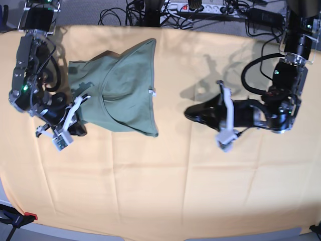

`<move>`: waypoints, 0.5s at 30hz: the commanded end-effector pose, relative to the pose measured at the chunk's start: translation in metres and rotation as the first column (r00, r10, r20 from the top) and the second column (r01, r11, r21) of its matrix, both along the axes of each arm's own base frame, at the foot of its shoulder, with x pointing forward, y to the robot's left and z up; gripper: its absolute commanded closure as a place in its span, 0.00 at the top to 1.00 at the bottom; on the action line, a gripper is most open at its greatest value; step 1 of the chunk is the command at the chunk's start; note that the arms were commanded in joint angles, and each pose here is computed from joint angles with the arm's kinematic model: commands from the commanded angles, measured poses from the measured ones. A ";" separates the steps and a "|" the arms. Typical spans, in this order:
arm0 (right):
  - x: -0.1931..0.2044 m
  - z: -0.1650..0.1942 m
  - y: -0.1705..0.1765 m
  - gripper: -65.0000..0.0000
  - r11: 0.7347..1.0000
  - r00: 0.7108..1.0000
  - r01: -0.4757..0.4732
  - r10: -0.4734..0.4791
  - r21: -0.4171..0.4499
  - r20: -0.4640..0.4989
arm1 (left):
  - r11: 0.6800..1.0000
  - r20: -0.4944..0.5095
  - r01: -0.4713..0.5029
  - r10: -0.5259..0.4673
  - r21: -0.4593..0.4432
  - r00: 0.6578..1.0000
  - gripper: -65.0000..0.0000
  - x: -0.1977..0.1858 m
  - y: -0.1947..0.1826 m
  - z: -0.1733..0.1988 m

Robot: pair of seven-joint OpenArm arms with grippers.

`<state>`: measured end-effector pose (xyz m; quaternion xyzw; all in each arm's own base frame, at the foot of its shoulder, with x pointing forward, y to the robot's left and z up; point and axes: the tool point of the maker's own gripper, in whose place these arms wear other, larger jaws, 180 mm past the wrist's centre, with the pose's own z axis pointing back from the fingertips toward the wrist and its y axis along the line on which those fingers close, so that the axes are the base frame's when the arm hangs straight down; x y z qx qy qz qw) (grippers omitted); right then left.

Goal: Fold the T-shirt properly
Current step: 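Press and tuck the bundle with the left gripper while right holds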

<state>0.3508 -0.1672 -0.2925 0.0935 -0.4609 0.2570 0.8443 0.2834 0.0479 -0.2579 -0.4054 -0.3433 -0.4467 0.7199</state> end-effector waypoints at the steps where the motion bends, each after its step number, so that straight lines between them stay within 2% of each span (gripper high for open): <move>1: 0.012 0.015 -0.004 0.00 1.000 0.999 -0.002 0.001 0.020 0.047 | 0.999 0.048 0.041 -0.040 -0.023 0.998 0.00 -0.001 -0.010 0.014; 4: 0.019 0.005 -0.012 0.00 0.999 1.000 -0.006 0.006 0.046 -0.005 | 0.990 0.047 0.140 -0.140 0.009 0.989 0.00 -0.023 -0.036 0.003; 7: 0.025 -0.009 -0.021 0.00 0.998 0.998 0.007 -0.003 0.055 -0.069 | 0.980 0.050 0.198 -0.198 0.011 0.979 0.00 -0.036 -0.060 -0.007; 15: 0.024 -0.036 -0.038 0.00 1.000 0.985 0.018 -0.014 0.019 -0.171 | 0.939 0.044 0.344 -0.344 0.006 0.938 0.00 -0.076 -0.116 -0.024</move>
